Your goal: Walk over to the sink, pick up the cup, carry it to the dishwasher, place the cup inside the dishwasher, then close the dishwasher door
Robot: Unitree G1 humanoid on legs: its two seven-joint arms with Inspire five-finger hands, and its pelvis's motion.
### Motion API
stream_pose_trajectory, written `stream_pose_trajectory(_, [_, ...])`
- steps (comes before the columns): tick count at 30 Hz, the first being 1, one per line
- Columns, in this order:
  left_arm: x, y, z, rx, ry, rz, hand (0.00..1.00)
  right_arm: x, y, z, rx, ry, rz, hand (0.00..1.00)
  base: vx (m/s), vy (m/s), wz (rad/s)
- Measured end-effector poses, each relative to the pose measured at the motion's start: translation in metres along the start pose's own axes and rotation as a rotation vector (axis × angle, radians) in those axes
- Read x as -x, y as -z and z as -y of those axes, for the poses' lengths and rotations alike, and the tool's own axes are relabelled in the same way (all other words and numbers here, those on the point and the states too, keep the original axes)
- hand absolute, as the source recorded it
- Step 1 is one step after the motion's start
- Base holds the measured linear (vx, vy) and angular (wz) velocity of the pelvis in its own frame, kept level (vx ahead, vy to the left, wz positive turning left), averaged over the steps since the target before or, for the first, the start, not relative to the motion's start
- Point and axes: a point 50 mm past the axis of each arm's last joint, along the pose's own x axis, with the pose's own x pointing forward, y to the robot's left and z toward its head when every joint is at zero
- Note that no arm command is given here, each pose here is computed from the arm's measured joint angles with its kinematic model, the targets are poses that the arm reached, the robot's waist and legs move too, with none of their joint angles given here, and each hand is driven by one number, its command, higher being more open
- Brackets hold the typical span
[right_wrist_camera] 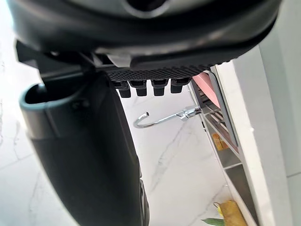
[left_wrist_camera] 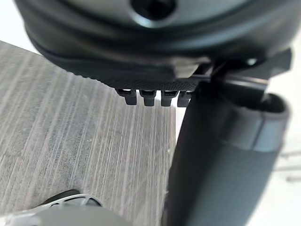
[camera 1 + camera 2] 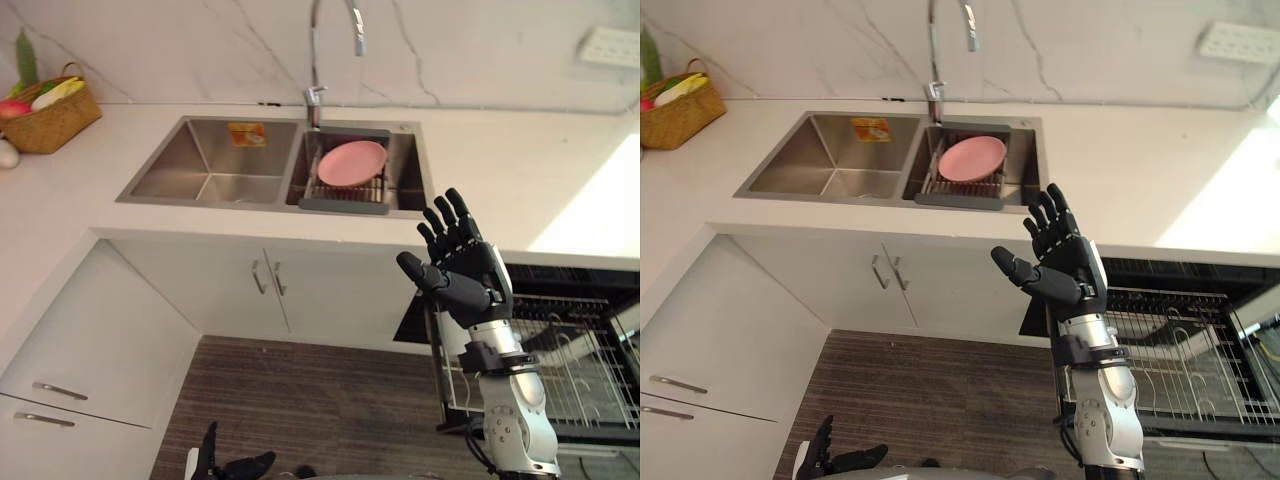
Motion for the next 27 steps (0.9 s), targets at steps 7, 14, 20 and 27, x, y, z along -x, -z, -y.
stream_pose_trajectory(7, [-0.004, 0.012, -0.009, -0.045, 0.024, -0.094, 1.0, 0.014, -0.003, -0.005, -0.02, 0.061, 0.007, 1.0, 0.14, -0.022, 0.38])
stream_pose_trajectory(14, [-0.004, 0.016, -0.008, 0.006, 0.022, -0.122, 1.0, 0.018, -0.006, 0.001, -0.049, 0.089, 0.029, 1.0, 0.03, -0.027, -0.21])
stream_pose_trajectory(20, [-0.001, 0.02, -0.004, 0.043, 0.011, -0.142, 1.0, 0.021, -0.005, 0.002, -0.047, 0.096, 0.018, 1.0, -0.04, -0.03, -0.11])
stream_pose_trajectory(27, [0.0, -0.002, -0.004, -0.04, -0.114, 0.009, 1.0, 0.03, -0.018, -0.006, -0.02, 0.077, 0.041, 1.0, 0.07, -0.062, -0.12])
